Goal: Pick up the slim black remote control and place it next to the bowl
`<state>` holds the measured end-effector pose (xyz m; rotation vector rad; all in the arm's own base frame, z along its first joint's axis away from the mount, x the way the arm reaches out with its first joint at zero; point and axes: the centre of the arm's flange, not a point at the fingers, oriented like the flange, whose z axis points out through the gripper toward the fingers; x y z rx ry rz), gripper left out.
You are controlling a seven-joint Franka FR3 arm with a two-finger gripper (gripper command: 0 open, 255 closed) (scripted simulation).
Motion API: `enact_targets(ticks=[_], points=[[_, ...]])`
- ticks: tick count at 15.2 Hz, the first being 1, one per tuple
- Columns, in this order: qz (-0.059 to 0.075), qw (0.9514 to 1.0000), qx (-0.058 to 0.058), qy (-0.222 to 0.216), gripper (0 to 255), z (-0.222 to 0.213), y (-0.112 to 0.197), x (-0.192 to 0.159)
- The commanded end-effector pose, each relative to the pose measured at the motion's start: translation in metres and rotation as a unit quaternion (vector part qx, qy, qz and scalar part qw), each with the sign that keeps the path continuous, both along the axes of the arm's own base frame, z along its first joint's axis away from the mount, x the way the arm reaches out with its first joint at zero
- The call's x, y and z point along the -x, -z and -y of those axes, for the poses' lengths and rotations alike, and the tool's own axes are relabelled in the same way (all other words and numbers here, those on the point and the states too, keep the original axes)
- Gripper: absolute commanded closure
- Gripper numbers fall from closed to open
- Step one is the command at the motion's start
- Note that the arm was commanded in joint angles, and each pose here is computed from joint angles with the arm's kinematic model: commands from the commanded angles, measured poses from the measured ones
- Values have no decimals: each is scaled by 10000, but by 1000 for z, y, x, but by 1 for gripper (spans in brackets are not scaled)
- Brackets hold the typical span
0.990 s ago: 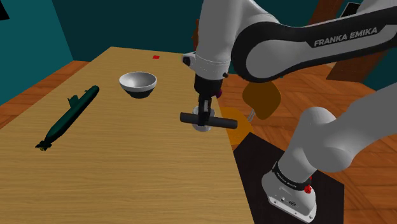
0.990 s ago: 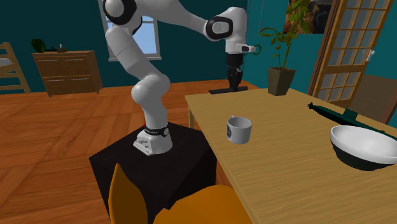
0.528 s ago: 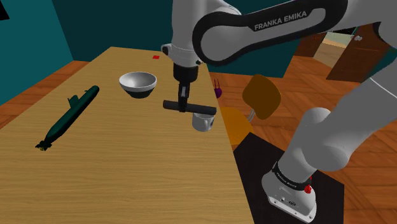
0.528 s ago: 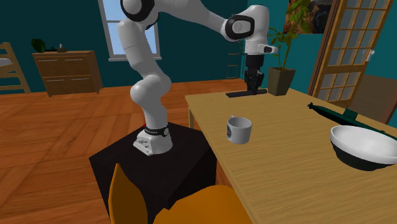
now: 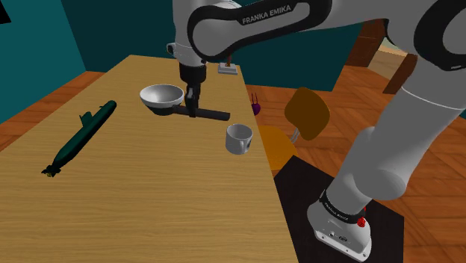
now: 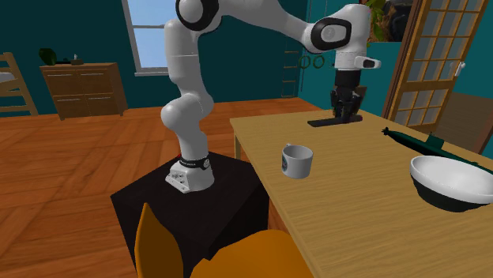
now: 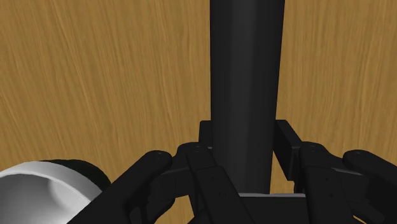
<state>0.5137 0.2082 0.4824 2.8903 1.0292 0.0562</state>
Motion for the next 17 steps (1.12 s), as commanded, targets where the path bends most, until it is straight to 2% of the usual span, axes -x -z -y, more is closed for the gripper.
enact_targets(ticks=[1,4,17], points=[[0,10000,2,0,255,1,0,-27],[0,10000,2,0,255,3,0,-63],[0,10000,2,0,255,3,69,-63]])
